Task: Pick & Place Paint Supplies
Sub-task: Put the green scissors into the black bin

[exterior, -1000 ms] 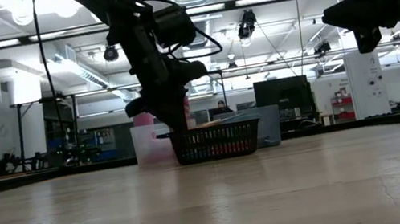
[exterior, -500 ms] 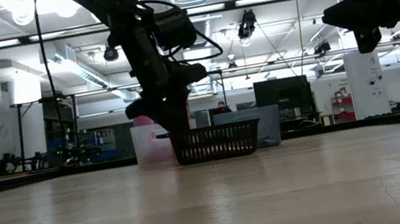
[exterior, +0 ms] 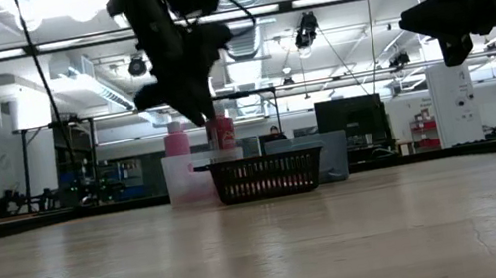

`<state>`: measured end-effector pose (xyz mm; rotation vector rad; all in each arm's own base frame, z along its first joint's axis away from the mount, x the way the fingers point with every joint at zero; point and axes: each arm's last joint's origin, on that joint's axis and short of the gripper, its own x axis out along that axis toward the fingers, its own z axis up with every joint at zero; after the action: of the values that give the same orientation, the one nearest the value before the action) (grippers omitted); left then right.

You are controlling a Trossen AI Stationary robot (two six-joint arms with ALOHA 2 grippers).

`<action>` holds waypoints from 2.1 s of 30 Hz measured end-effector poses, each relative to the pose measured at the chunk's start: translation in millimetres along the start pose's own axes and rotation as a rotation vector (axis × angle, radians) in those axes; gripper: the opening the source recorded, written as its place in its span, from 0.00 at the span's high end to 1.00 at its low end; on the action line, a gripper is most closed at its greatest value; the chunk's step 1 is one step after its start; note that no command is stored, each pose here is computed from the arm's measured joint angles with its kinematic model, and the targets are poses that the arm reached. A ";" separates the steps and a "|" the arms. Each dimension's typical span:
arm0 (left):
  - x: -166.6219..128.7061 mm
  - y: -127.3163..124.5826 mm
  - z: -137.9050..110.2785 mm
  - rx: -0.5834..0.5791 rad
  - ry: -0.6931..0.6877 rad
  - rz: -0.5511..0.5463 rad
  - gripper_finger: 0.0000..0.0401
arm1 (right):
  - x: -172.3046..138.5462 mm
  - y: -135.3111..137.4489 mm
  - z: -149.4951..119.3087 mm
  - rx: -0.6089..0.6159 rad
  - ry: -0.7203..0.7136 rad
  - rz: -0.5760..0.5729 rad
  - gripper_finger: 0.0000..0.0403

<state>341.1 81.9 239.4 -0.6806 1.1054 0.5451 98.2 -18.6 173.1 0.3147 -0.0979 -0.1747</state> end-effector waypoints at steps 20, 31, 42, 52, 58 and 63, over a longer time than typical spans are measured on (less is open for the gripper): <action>-30.3 -67.7 -118.5 -0.333 0.182 0.121 0.74 | 0.0 0.0 0.0 0.000 0.000 0.000 0.84; -24.4 -115.6 -224.7 -0.614 0.214 -0.004 0.74 | 0.0 0.0 0.1 0.000 -0.001 0.000 0.84; -6.4 -152.2 -285.5 -0.714 0.262 -0.075 0.74 | 0.0 0.0 0.1 0.000 -0.001 0.000 0.84; 18.6 -168.4 -293.8 -0.689 0.292 -0.070 0.74 | 0.0 0.0 0.0 0.000 0.000 0.000 0.84; 37.0 -174.0 -299.6 -0.652 0.313 -0.082 0.74 | 0.0 0.0 0.1 0.000 -0.001 0.000 0.84; 41.1 -172.5 -301.2 -0.641 0.316 -0.059 0.74 | 0.0 0.0 0.1 0.000 -0.001 0.000 0.84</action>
<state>290.4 -252.9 152.8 -1.3893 1.2005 0.7681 98.2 -18.6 173.3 0.3144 -0.0986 -0.1745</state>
